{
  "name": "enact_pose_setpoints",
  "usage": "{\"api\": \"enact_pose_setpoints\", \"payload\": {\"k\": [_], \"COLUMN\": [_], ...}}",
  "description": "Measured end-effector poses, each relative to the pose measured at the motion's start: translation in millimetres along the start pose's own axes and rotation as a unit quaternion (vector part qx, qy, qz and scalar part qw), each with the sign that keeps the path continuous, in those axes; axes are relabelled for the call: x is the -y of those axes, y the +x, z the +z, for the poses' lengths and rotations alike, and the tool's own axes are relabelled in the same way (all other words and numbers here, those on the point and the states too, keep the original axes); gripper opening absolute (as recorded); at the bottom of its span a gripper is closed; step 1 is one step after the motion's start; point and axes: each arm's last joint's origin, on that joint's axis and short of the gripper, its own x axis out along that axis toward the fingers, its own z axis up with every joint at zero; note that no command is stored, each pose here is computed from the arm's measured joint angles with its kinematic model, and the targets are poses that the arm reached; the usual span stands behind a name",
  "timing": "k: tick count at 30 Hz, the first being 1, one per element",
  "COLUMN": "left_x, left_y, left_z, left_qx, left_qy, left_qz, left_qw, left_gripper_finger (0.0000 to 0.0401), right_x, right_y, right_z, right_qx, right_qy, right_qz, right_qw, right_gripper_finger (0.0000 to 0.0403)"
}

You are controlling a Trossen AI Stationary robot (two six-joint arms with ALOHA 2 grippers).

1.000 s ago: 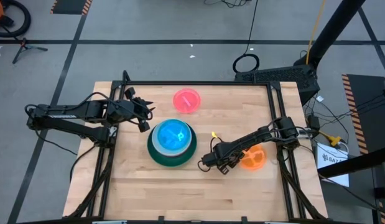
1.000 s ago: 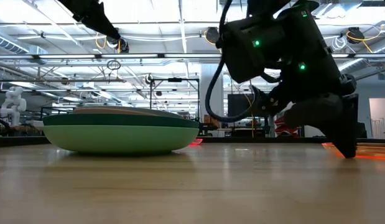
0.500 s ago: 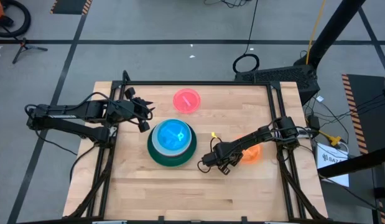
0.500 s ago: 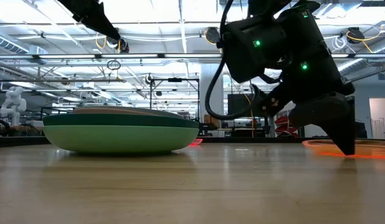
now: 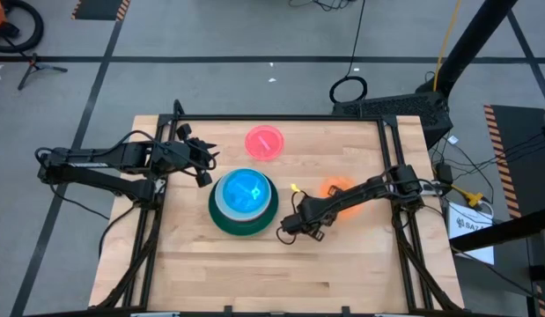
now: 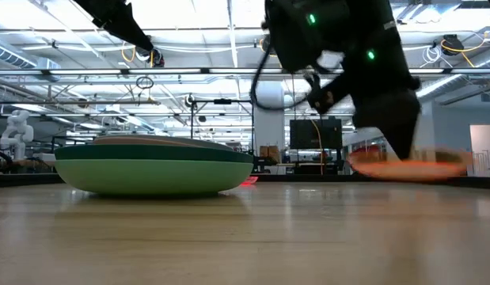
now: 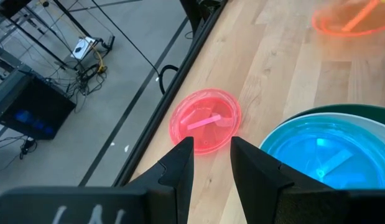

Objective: Stack plastic plates
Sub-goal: Stack the light orange plate on top of the light blue plate

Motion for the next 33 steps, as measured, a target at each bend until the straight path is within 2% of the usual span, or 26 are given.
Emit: {"api": "enact_pose_setpoints", "payload": {"k": [5,10,13,17,21,23,25,28,33], "left_x": [0,0,0,0,0,0,0,0,0], "left_y": [0,0,0,0,0,0,0,0,0], "left_z": [0,0,0,0,0,0,0,0,0], "left_qx": [0.0,0.0,0.0,0.0,0.0,0.0,0.0,0.0,0.001], "left_qy": [0.0,0.003,0.003,0.003,0.003,0.003,0.003,0.002,0.001], "left_qz": [0.0,0.0,0.0,0.0,0.0,0.0,0.0,0.0,0.0], "left_qw": [1.0,1.0,1.0,1.0,1.0,1.0,1.0,1.0,1.0], "left_gripper_finger": [0.0113,0.0113,0.0113,0.0113,0.0113,0.0113,0.0113,0.0113,0.0113], "right_x": [6,6,-2,-16,-26,-28,-29,-27,-27], "right_y": [-34,-68,-83,-96,-108,-110,-112,-111,-101], "right_z": [8,19,26,39,48,52,55,61,73], "right_qx": [0.092,0.208,0.274,0.362,0.43,0.446,0.457,0.459,0.443], "right_qy": [-0.048,-0.147,-0.23,-0.338,-0.403,-0.427,-0.431,-0.433,-0.425], "right_qz": [-0.036,-0.053,-0.042,-0.031,-0.039,-0.031,-0.019,0.004,0.004], "right_qw": [0.994,0.966,0.933,0.868,0.807,0.786,0.777,0.776,0.789], "right_gripper_finger": [0.0001,0.0001,0.0001,0.0,0.0,0.0,0.0,0.0,0.0008]}}
